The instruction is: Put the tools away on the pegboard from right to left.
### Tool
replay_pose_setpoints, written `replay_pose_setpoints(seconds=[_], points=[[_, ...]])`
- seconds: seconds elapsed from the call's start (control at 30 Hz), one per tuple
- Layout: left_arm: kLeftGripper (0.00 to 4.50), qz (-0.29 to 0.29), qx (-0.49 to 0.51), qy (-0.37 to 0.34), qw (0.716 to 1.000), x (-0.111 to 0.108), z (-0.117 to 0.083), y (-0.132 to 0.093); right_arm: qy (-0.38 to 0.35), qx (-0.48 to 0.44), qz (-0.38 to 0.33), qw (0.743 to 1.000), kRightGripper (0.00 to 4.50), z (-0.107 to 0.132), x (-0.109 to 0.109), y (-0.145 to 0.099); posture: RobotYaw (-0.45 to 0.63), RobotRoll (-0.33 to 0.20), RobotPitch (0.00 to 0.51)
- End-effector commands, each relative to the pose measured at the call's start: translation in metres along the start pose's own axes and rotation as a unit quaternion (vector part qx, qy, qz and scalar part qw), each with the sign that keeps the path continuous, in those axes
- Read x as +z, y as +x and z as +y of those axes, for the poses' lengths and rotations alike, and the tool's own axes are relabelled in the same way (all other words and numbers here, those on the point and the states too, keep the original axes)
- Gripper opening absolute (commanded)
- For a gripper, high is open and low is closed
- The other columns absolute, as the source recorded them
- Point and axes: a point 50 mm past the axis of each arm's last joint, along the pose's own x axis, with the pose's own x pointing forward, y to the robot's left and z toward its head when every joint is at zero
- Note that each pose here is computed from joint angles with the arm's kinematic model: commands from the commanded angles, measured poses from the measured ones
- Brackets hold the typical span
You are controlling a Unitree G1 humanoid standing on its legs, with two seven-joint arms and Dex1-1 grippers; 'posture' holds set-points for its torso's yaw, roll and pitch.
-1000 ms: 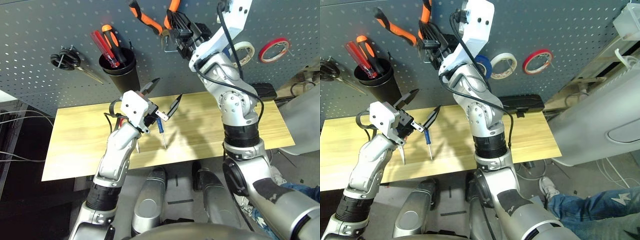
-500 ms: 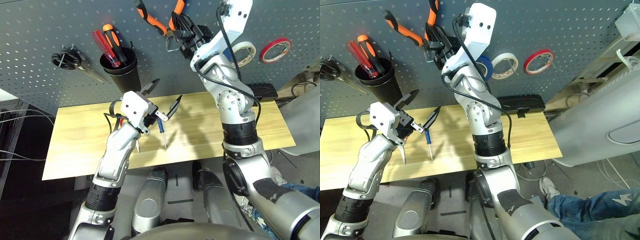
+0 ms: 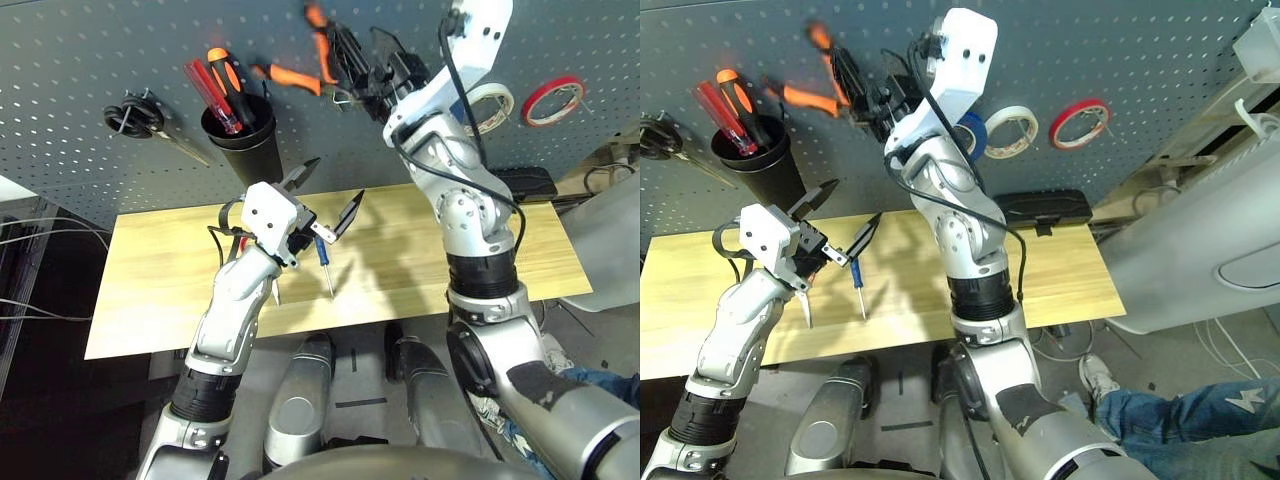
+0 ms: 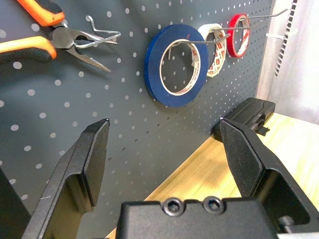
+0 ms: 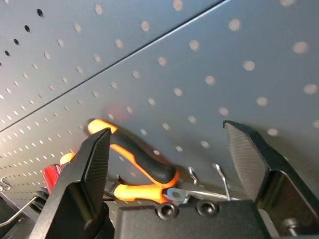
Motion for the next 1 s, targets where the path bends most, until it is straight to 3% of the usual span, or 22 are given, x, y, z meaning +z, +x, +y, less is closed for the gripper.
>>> replay_pose_setpoints(seconds=[0.03,0.5,1.0], points=[[4.5,0.014,-0.01,-0.004,1.0,-0.006,-0.004,-0.002,0.016,0.028,-0.005,0.999,4.46,0.018,-0.003,-0.003,0.26,0.0,0.277],[4.5,0.014,-0.011,-0.003,1.0,-0.006,-0.005,-0.001,0.029,0.069,0.032,0.997,4.46,0.026,-0.01,-0.019,0.25,0.0,0.266],[4.5,0.034,-0.036,0.004,0.999,-0.015,-0.004,-0.002,-0.029,0.008,0.142,0.989,4.46,-0.028,-0.031,-0.076,0.22,0.0,0.258]])
